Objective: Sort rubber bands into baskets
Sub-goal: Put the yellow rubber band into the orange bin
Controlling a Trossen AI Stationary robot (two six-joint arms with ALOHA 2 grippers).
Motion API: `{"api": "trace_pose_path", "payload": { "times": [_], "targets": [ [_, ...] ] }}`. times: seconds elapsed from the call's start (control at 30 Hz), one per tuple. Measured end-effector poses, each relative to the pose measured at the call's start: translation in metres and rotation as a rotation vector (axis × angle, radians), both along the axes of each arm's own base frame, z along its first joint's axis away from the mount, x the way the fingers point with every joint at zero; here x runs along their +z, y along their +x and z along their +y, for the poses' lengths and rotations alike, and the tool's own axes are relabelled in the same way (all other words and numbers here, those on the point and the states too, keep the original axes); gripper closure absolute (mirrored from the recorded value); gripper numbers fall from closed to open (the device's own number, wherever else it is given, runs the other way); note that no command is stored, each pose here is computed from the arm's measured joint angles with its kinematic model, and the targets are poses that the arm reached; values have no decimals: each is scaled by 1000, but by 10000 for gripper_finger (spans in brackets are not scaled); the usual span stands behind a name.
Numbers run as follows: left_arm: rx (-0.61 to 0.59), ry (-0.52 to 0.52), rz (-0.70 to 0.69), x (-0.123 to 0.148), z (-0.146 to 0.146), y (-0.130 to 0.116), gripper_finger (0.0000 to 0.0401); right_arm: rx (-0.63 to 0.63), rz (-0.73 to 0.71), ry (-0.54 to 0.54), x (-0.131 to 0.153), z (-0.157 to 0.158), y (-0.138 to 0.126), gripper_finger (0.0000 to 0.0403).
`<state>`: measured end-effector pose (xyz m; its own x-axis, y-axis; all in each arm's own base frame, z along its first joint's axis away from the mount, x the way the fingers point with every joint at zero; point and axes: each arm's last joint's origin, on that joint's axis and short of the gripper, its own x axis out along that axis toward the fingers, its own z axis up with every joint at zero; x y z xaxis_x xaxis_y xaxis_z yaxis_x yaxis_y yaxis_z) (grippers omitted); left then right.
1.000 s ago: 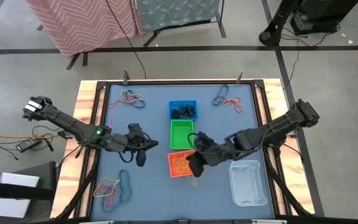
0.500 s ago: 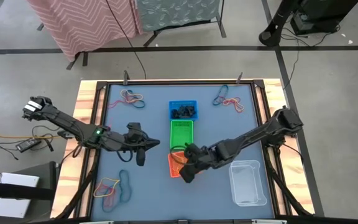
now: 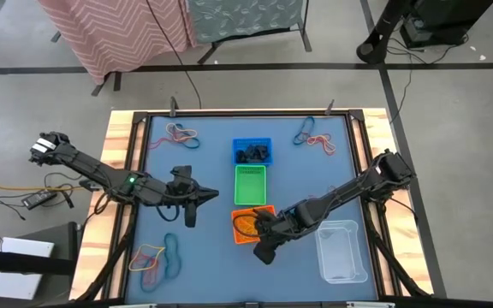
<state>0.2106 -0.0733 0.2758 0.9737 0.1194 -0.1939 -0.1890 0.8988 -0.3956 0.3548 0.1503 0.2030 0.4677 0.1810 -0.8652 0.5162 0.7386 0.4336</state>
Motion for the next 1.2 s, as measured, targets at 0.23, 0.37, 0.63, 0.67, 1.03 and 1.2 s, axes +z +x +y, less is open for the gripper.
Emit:
{"api": "trace_pose_path", "payload": {
  "times": [0.23, 0.37, 0.63, 0.67, 1.03, 1.2],
  "targets": [
    [4, 0, 0, 0, 0, 0, 397, 15, -183, -28, 40, -6, 4, 402],
    [8, 2, 2, 0, 1, 0, 397, 19, -190, -37, 44, -12, 4, 402],
    [12, 3, 2, 0, 1, 0, 397, -51, -145, -105, 31, -23, 9, 356],
    [12, 4, 4, 0, 1, 0, 397, -69, -134, -102, 30, -26, 10, 347],
    [-87, -18, 15, -1, -2, 1, 397, -13, -115, -136, 28, -36, 11, 185],
    [-300, -157, 60, -3, -9, -1, 360, -19, -212, -239, 64, -44, -5, 146]
  ]
}}
